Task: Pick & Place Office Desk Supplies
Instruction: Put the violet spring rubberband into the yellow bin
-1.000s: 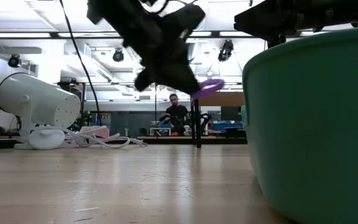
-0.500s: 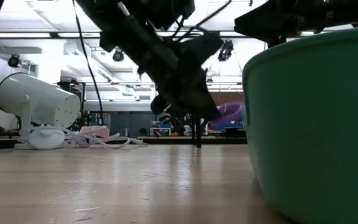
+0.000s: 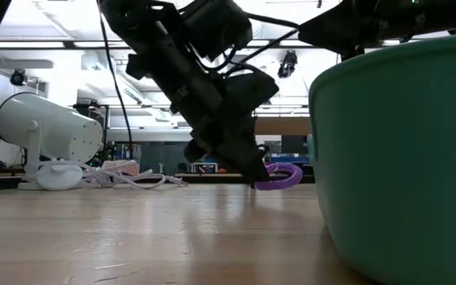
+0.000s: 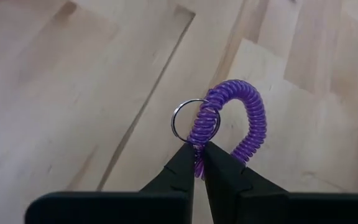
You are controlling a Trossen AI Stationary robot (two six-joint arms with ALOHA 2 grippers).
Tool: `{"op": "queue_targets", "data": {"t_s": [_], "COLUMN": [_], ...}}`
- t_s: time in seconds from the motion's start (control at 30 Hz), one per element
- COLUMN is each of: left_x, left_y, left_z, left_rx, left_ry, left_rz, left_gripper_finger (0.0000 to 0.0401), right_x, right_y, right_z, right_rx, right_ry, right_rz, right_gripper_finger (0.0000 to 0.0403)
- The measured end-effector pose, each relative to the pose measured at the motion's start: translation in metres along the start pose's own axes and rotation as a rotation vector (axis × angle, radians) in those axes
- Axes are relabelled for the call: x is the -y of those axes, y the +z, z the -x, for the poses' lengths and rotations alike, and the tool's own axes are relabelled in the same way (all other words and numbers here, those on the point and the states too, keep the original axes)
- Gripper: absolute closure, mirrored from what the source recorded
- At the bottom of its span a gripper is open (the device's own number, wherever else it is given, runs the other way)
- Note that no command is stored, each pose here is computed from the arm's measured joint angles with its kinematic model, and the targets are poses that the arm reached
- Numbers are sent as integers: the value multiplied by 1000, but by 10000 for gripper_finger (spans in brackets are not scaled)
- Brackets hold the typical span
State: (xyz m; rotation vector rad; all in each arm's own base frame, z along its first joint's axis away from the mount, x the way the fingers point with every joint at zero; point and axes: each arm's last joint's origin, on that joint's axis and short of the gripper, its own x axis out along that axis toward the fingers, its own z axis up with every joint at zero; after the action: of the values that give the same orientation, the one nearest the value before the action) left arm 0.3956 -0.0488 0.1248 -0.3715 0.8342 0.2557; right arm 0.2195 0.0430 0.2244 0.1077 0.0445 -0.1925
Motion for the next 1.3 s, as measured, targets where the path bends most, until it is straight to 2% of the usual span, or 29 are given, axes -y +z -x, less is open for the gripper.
{"op": "queue_targets", "data": {"t_s": [0.23, 0.6, 0.7, 0.8, 0.93, 1.07, 1.3], "left_x": [-5, -4, -4, -2, 7, 12, 7], "left_y": [-3, -3, -3, 0, 15, 26, 24], "left_z": [-2, -2, -2, 3, 28, 58, 107], "left_rx": [-33, -45, -48, -44, 36, 150, 360], "left_ry": [29, 7, 1, -25, -60, -38, -54], "left_rz": [91, 124, 113, 53, -60, -125, -218], "left_gripper_finger": [347, 257, 227, 206, 198, 204, 221], "right_x": [0, 0, 0, 0, 0, 0, 0], "right_y": [0, 0, 0, 0, 0, -2, -3], "right_z": [0, 0, 0, 0, 0, 0, 0], "right_rx": [0, 0, 0, 0, -4, -13, -23], "right_ry": [0, 0, 0, 0, 0, -2, -3], "right_rz": [0, 0, 0, 1, 2, 6, 10], "right_gripper_finger": [316, 308, 312, 318, 323, 326, 319]}}
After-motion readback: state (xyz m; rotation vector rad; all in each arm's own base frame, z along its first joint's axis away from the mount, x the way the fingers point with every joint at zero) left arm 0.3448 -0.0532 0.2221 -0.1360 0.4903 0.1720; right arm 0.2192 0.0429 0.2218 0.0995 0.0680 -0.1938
